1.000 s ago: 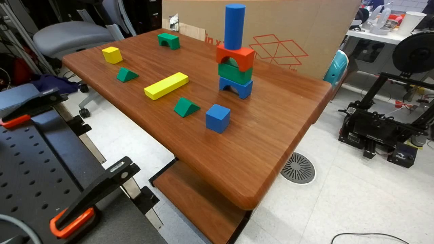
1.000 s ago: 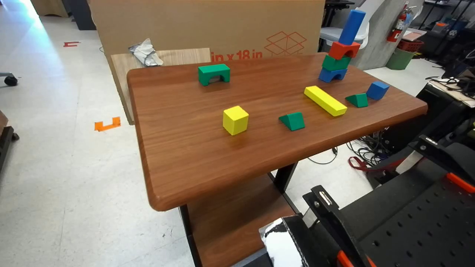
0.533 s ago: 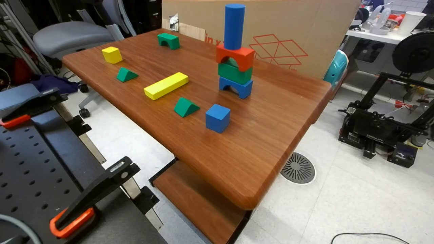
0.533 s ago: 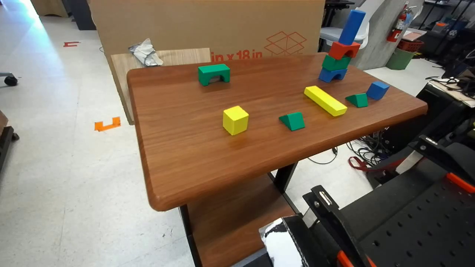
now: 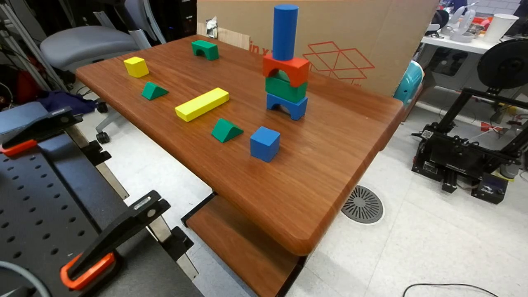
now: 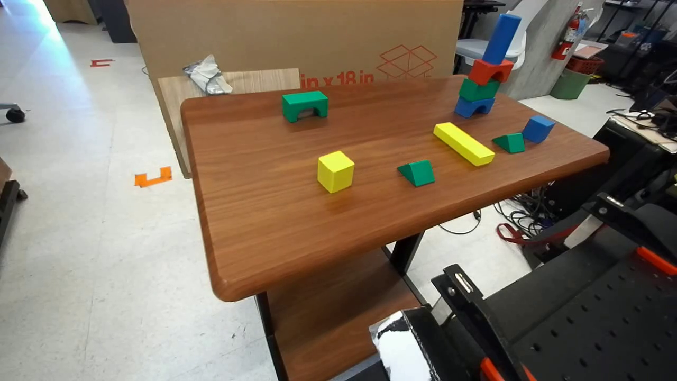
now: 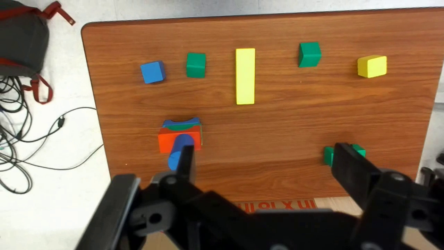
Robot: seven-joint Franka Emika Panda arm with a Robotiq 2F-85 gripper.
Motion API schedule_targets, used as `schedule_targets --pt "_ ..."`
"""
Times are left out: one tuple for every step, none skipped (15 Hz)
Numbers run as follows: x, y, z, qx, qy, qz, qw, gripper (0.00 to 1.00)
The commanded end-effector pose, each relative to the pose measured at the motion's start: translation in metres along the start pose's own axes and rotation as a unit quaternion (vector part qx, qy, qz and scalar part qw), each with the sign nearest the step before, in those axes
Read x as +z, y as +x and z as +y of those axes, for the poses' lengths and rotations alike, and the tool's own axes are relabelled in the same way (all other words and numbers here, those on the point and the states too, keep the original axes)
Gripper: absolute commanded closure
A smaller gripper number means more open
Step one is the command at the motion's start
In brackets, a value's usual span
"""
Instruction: Remove the plastic rod from the toy tower and put it on the table
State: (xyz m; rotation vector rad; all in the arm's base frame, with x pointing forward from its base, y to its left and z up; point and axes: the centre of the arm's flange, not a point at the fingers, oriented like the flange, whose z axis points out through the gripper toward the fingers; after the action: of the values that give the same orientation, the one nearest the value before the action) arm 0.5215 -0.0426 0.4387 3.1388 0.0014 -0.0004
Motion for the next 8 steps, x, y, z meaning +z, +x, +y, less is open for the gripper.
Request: schedule_targets --pt "0.006 0.024 0.024 0.011 0.01 -0.003 0.9999 0.0" --pt "0.01 0.027 0.03 0.013 0.01 -0.006 0.9998 0.0" --pt "0.014 0.03 0.034 0.014 0.01 -0.01 0.9998 0.0" --pt "0.019 0.035 0.039 0.016 0.01 -0.01 0.9998 0.0" --pt "0.025 0.039 0.043 0.017 0.009 -0.011 0.9998 0.0" --pt "0.029 0.043 0.046 0.015 0.009 -0.01 0.9998 0.0" --pt "0.034 0.046 0.048 0.015 0.008 -0.009 0.9998 0.0" --pt "0.041 0.049 0.05 0.011 0.007 -0.011 0.9999 0.0"
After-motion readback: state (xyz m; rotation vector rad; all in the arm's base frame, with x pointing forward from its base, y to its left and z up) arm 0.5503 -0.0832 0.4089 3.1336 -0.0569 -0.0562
